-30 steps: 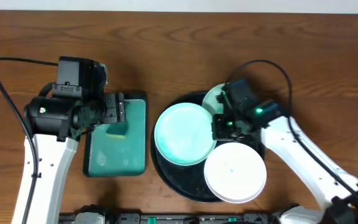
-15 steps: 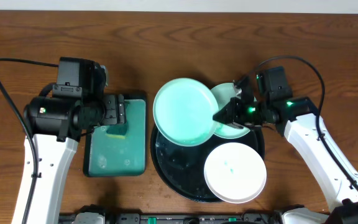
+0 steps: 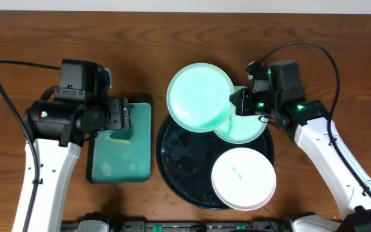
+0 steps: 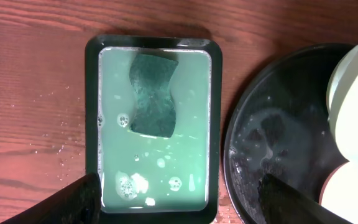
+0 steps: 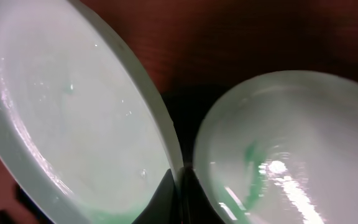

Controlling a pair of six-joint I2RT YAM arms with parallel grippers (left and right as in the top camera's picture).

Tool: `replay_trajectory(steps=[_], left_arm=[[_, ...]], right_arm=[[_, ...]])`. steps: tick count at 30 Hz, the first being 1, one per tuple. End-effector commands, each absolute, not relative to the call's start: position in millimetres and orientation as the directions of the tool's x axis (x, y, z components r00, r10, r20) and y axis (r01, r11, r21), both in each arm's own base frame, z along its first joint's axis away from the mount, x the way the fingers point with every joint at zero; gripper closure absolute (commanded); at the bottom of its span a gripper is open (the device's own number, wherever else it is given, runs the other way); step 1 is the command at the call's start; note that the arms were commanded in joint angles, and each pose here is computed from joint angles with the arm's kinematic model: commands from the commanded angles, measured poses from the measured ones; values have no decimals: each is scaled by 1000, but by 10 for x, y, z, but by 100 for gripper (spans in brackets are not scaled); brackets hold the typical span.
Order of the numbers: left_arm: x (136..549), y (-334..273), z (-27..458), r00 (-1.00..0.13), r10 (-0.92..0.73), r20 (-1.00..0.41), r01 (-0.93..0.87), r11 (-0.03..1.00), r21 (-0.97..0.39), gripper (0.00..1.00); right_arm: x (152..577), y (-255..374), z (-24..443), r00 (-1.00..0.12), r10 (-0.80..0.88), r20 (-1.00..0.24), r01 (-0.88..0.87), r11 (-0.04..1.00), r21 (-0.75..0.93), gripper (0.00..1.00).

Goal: Clean dirty plates on tray and stack at the side
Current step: 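Lift the scrubbed plate with the right gripper and tilt it up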

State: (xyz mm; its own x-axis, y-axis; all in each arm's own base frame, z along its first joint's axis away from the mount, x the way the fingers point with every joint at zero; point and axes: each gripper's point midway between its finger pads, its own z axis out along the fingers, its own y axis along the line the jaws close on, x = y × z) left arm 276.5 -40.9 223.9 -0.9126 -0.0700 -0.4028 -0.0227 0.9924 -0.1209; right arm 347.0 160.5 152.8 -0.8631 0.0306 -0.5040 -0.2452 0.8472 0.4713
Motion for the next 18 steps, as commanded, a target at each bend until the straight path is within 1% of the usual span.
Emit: replay_trajectory(steps=[1, 5, 11, 15, 16, 18], left_arm=[[2762, -415, 2225, -916, -60, -397, -14, 993, -119, 19], [2762, -415, 2225, -916, -60, -397, -14, 993, -119, 19], [2762, -415, 2225, -916, -60, -397, -14, 993, -119, 19], [2763, -414, 2225, -916, -60, -397, -13, 993, -118, 19], [2763, -414, 2225, -916, -60, -397, -13, 993, -118, 19], [2763, -414, 2225, -916, -60, -397, -13, 993, -118, 19]], right_arm=[[3488, 1481, 1506, -827, -70, -558, -310, 884, 350, 99], [3449, 1445, 1425, -823, -129, -553, -316, 913, 257, 98], [3397, 1485, 1366, -785, -262, -561, -342, 939, 39, 99], [3342, 1557, 1402, -750, -349, -561, -356, 929, -101, 99], [3328, 1580, 1455, -729, -392, -562, -361, 917, -171, 99], [3323, 1577, 1531, -708, -430, -561, -352, 903, -248, 99]])
